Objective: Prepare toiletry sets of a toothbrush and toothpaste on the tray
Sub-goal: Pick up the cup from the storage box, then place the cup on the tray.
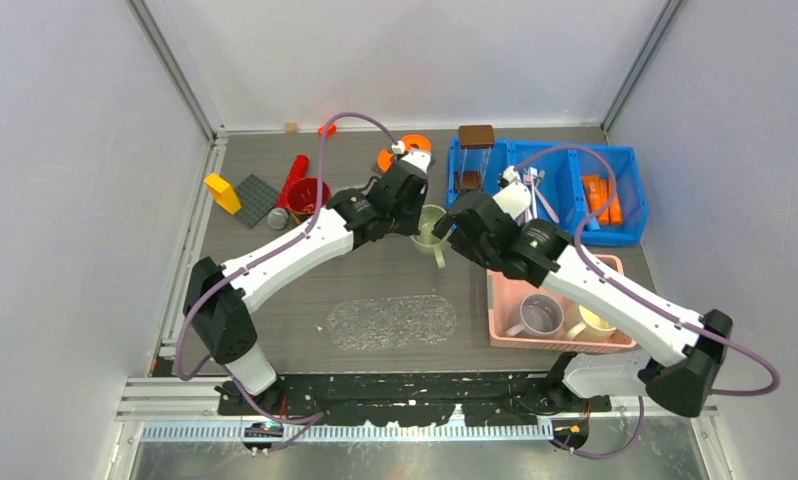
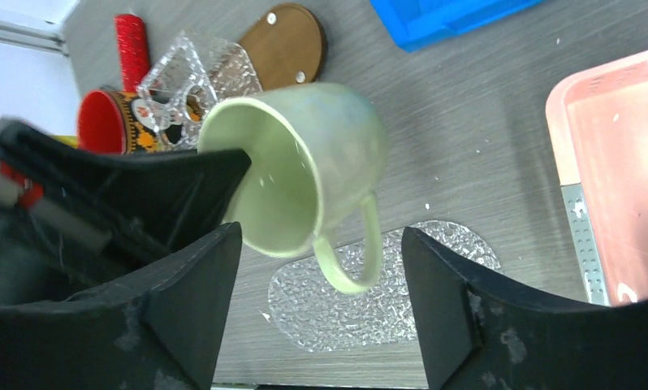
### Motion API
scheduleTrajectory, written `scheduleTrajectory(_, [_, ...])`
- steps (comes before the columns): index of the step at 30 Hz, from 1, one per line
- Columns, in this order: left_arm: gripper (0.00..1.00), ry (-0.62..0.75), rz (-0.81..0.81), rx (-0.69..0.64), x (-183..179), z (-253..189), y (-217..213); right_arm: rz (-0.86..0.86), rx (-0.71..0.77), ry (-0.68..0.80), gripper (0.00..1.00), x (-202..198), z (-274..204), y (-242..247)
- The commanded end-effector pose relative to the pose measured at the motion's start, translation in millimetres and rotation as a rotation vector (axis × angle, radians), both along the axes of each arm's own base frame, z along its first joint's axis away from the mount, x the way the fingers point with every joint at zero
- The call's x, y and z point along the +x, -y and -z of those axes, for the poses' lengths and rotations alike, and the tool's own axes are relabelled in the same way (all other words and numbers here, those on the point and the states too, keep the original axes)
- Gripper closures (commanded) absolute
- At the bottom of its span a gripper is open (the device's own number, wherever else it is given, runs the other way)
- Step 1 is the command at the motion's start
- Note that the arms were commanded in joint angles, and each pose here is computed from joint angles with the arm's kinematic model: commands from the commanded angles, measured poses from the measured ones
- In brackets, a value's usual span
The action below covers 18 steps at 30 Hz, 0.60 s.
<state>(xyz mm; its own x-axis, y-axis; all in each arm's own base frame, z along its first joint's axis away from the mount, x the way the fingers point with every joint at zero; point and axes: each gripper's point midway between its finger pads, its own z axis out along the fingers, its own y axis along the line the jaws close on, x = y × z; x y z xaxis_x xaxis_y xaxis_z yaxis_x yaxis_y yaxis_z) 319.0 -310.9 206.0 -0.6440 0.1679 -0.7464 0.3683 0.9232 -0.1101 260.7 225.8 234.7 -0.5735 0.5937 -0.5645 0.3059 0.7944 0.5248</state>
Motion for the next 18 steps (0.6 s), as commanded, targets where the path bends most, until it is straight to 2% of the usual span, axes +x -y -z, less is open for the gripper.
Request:
scheduleTrajectory(1, [1.00, 0.115, 0.049, -0.096, 31, -56, 8, 0.019, 0.017, 0.172, 0.20, 5, -30, 20])
scheduleTrajectory(4, [1.00, 0.107, 0.075, -0.076, 47, -55, 0, 0.023, 0.022, 0.275, 0.16, 2, -48, 37])
scheduleTrajectory(10, [1.00, 0.107, 0.124, 0.014, 81, -50, -19, 0.030, -0.017, 0.419, 0.11, -7, -55, 69])
scheduleTrajectory(18, [1.00, 0.099, 0.133, 0.076, 123, -31, -34, 0.070, -0.074, 0.485, 0.09, -19, -47, 103])
